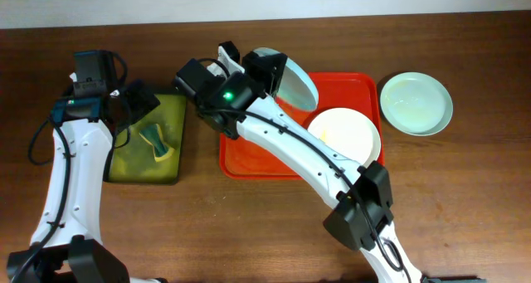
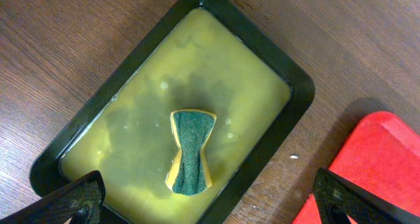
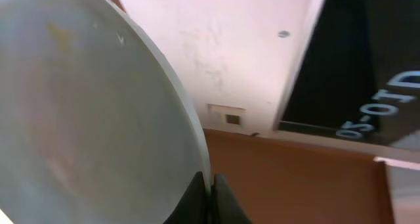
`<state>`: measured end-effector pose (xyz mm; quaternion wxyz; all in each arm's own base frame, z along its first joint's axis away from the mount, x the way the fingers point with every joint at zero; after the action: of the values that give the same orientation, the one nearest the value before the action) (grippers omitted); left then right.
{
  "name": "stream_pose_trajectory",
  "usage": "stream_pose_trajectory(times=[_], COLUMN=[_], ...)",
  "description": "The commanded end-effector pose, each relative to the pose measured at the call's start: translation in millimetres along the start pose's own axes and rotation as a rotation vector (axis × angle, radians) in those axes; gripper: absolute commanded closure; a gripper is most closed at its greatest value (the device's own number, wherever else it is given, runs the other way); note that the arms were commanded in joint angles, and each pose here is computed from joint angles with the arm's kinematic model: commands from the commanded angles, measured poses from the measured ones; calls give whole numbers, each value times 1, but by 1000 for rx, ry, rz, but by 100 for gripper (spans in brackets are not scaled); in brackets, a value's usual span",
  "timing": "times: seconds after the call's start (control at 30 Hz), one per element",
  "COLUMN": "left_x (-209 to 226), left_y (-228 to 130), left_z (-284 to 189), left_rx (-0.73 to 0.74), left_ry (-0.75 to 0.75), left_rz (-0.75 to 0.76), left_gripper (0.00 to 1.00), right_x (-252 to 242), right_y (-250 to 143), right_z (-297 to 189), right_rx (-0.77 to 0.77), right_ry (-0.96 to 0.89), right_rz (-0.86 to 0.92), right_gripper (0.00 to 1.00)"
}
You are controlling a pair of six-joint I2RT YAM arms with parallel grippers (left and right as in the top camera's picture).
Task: Clean dirty plates on tray and stack at the side
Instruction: 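Lift the plate with the right gripper and stack it on the cleaned plate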
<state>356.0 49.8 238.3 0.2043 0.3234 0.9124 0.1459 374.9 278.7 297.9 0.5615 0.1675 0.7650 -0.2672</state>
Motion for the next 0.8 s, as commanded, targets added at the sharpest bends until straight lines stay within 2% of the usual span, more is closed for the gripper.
stream_pose_trajectory(times=[0.0,0.1,0.13,0.2,0.23,0.3,0.33,0.4,0.47,0.5,0.53,0.67,0.77], left_x=[-1,-1,-1,-1,-1,-1,-1,-1,-1,-1,-1,-1,-1], left_y=[2,2,2,2,2,2,2,2,2,2,2,2,2], left_z=[-2,-2,-2,-2,-2,-2,-2,-2,-2,-2,-2,-2,-2], left_rx=[-3,-3,-3,-3,-3,-3,-3,-3,-3,-3,-3,-3,-3], left_ry=[-6,-6,-6,-6,-6,-6,-6,-6,-6,-6,-6,-6,-6], left_rz=[0,0,0,0,0,0,-1,0,0,0,0,0,0], left_gripper=[1,1,1,1,1,1,1,1,1,1,1,1,1], right_x=[-23,-20,-11,24,31,25,25,35,40,40,40,59,82], right_y=[-12,-11,-6,9,3,-21,-42,-87,-140,-162,-192,-303,-338], right_z=[-7,-7,-4,20,47,91,123,179,231,247,267,321,337], right_rx=[45,24,-30,-205,-206,-82,-8,52,17,3,7,183,255], right_ry=[-98,-64,35,494,643,691,756,1008,1308,1378,1418,1345,1321], right_rz=[46,69,133,199,239,427,514,647,908,1007,1114,1354,1425], right_gripper=[96,96,96,96,96,96,96,96,96,96,96,96,96])
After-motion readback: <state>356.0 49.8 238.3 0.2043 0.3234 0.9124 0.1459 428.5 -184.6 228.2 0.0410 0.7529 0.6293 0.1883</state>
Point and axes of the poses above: each gripper's point midway between its finger pads, its own z axis out along the fingers, its own x axis along the line the jaws close on, y = z × x, the point moved 8 cm from there along -z, back along the fingers, and after that the axes turned 13 degrees about -z, right-handed, at the moved point
